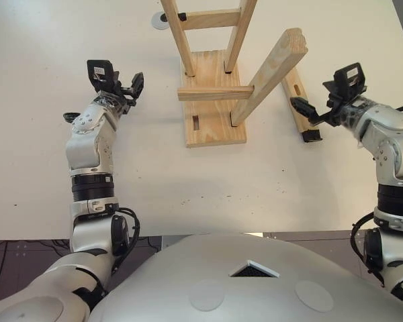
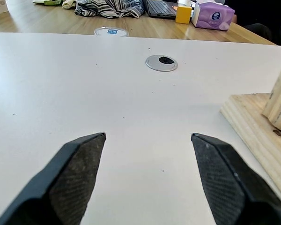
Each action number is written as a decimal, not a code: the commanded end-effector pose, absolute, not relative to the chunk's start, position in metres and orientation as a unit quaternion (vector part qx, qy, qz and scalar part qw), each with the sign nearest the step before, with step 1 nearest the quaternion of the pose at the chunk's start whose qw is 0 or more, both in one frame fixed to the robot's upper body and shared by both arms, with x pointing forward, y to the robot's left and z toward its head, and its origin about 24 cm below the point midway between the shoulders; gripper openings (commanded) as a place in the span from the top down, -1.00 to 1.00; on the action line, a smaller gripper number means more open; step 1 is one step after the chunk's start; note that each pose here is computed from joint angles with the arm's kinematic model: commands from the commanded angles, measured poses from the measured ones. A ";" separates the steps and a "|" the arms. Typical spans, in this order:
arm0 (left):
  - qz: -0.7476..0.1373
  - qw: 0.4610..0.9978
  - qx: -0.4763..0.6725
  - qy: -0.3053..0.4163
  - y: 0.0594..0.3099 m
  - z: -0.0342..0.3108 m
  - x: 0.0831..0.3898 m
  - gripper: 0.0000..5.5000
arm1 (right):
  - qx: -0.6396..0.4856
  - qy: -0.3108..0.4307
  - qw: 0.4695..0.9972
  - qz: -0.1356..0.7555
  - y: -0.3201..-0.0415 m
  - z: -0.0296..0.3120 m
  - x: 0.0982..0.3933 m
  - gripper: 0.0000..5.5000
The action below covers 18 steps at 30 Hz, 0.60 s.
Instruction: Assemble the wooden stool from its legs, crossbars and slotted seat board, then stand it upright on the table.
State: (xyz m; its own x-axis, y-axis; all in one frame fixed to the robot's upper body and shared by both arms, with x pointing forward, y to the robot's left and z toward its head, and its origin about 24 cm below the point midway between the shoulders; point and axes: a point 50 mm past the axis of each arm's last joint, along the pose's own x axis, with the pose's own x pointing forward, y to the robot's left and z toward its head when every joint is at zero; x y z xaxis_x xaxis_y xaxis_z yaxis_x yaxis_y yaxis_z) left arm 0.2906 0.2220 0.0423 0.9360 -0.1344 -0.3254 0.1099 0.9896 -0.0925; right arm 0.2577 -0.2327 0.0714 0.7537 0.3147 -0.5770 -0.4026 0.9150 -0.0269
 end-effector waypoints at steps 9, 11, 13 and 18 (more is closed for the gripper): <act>-0.054 0.985 -0.027 0.161 0.226 0.048 0.292 -0.22 | -0.066 0.359 0.919 0.147 -0.239 0.035 0.239 -0.10; -0.052 0.986 -0.024 0.154 0.227 0.050 0.293 -0.22 | -0.069 0.329 0.931 0.140 -0.238 0.039 0.246 0.00; -0.048 0.989 -0.023 0.141 0.229 0.056 0.296 -0.22 | -0.070 0.292 0.945 0.131 -0.236 0.046 0.254 0.11; -0.063 0.993 -0.069 0.073 0.236 0.085 0.305 -0.22 | -0.040 0.147 0.980 0.132 -0.232 0.088 0.286 0.27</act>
